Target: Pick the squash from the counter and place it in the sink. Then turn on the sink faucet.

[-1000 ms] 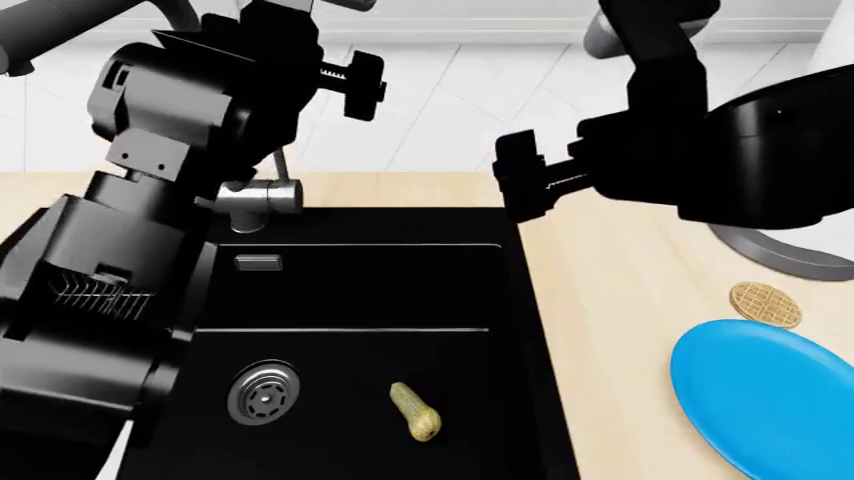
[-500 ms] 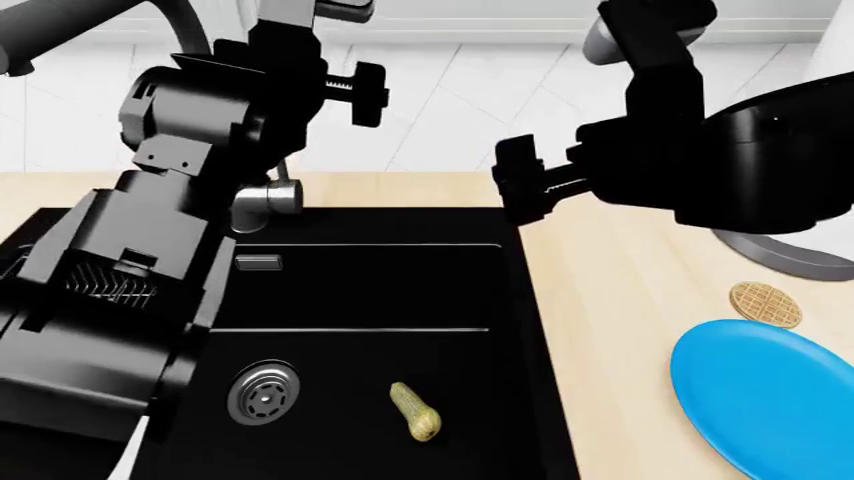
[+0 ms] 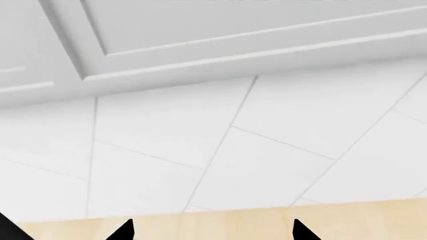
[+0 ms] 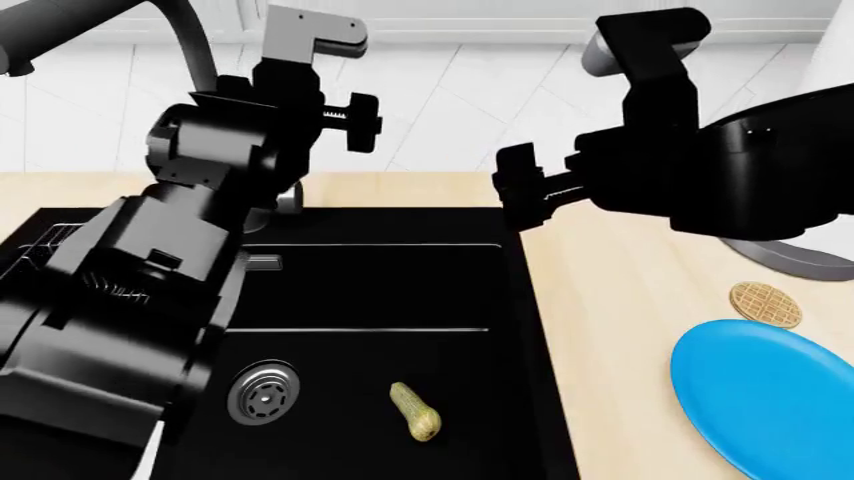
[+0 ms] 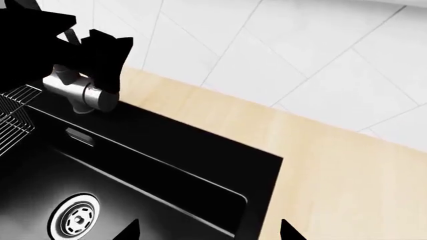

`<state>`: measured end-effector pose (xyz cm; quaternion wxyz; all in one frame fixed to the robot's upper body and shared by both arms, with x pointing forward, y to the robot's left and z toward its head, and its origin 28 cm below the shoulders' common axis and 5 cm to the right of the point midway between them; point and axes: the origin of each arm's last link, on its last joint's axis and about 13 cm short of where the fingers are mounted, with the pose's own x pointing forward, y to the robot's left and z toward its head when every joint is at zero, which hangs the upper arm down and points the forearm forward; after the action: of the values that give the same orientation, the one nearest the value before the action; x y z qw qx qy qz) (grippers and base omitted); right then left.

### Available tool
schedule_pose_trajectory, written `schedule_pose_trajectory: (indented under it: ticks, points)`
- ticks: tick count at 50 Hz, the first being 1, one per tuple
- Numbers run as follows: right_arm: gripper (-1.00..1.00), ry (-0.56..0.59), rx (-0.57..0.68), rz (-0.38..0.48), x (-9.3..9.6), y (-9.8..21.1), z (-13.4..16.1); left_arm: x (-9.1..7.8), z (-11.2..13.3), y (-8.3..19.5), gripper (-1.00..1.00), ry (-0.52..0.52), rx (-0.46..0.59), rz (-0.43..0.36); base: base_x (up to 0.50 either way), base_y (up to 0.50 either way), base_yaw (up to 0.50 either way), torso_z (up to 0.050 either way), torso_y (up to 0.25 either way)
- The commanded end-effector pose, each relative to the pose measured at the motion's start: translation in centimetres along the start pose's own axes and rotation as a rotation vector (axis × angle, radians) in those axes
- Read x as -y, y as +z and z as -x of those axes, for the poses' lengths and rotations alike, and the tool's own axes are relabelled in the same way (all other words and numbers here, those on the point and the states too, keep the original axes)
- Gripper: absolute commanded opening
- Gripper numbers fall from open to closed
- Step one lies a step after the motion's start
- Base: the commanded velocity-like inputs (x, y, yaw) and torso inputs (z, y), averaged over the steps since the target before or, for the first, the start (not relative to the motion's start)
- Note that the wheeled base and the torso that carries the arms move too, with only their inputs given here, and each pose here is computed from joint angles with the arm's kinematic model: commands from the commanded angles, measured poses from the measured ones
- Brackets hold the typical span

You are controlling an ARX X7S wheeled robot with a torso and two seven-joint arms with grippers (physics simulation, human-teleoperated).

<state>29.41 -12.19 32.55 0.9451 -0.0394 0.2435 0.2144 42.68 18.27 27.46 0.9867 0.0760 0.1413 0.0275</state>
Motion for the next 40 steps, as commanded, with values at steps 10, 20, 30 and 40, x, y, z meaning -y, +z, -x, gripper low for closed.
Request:
schedule_pose_trajectory:
  ticks: [10,20,30,40]
  points:
    - [1.0,0.001,-0.001,-0.005,0.0,-0.2,0.0,0.0,-0.7,-2.0,1.0,0.029,-0.055,0.002,0.0,0.0,0.0,0.0,0.0]
    - [1.0,-0.001,-0.001,-0.007,0.1,-0.2,-0.1,0.1,-0.7,-2.6,1.0,0.042,-0.094,-0.006,0.0,0.0,0.0,0.0,0.0]
    - [1.0,-0.001,-0.003,-0.01,0.2,-0.2,-0.3,0.5,0.0,-2.6,1.0,-0.02,-0.106,-0.001,0.0,0.0,0.0,0.0,0.0]
    - [1.0,-0.007,-0.006,-0.013,0.3,-0.4,-0.4,0.4,1.0,-1.3,1.0,-0.039,-0.012,0.006,0.0,0.0,0.0,0.0,0.0]
